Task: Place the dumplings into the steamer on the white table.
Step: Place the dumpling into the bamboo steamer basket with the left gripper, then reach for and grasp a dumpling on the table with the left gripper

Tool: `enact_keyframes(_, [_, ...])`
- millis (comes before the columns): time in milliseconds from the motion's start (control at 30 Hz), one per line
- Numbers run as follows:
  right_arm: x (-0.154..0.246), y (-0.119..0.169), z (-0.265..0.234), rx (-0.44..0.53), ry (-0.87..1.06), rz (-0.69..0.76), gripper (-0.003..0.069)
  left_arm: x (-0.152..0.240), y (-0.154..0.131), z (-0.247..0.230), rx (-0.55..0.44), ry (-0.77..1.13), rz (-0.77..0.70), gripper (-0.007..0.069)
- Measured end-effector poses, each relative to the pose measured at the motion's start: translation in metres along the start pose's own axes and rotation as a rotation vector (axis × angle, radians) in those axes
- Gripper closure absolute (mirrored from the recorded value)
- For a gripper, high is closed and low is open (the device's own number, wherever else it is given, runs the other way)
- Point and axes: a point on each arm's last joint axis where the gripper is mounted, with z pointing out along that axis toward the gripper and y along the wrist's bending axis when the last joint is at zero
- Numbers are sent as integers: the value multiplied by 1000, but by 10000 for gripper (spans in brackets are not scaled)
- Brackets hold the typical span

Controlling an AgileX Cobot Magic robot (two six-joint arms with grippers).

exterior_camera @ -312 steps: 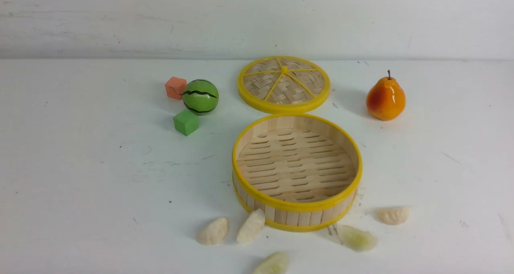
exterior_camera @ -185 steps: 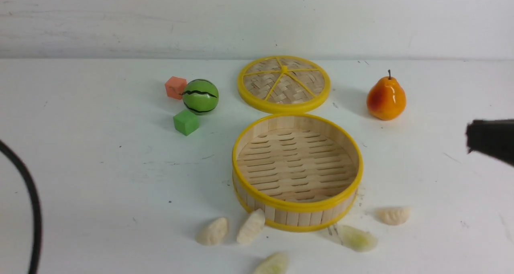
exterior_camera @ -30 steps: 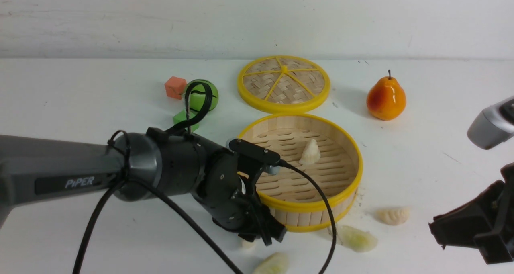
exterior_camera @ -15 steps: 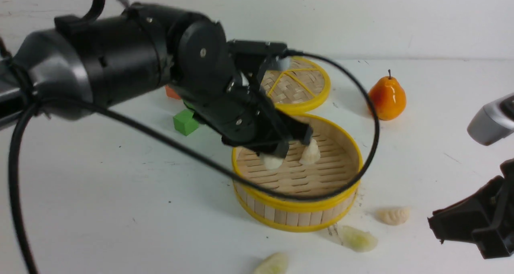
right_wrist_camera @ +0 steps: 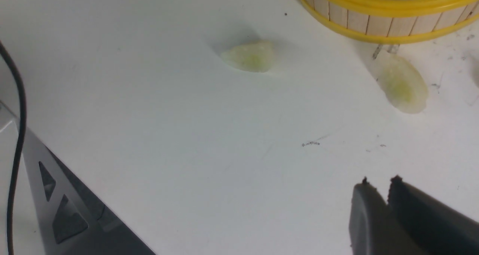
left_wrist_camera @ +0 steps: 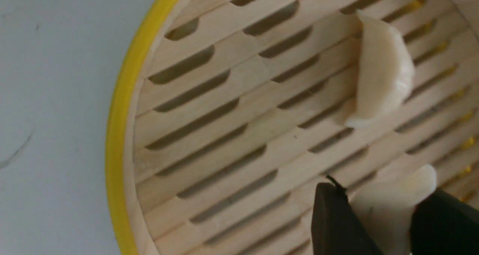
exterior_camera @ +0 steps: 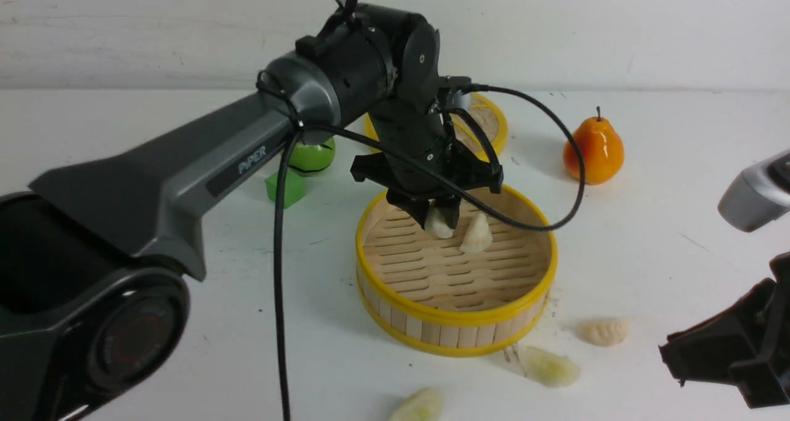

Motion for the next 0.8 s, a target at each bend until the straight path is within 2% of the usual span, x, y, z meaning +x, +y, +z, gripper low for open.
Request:
enact_keyframes(167, [0,0,0,1,-4,1,573,-3,0,25,-5,-13,44,373])
enact_keyframes(267, [0,0,0,1,-4,1,571,-3,1,32,-17,-25,62,323])
enact_keyframes(300, [0,0,0,2,-4,0,568,-3,2,35,-30,-24,70,271])
enact_keyframes(367, [0,0,0,2,-4,0,566,-3,3,35,-40,-17,74,212])
enact_keyframes(467, [0,0,0,1,-4,1,565,-3,3,23,-44,-4,69,158])
enact_keyframes(567, [-1,0,0,-2,-6,3,564,-8,-4,-22,-28,-18,72,125])
enact_keyframes(733, [-1,1,0,-13,-10,10,559,-11,-16,-107,58,-154,126,120])
enact_keyframes(767, [-1,1,0,-14,-11,10,559,-10,-17,-110,62,-160,131,120])
enact_keyframes(800, [-1,2,0,-17,-9,12,557,-7,-22,-139,82,-210,165,120])
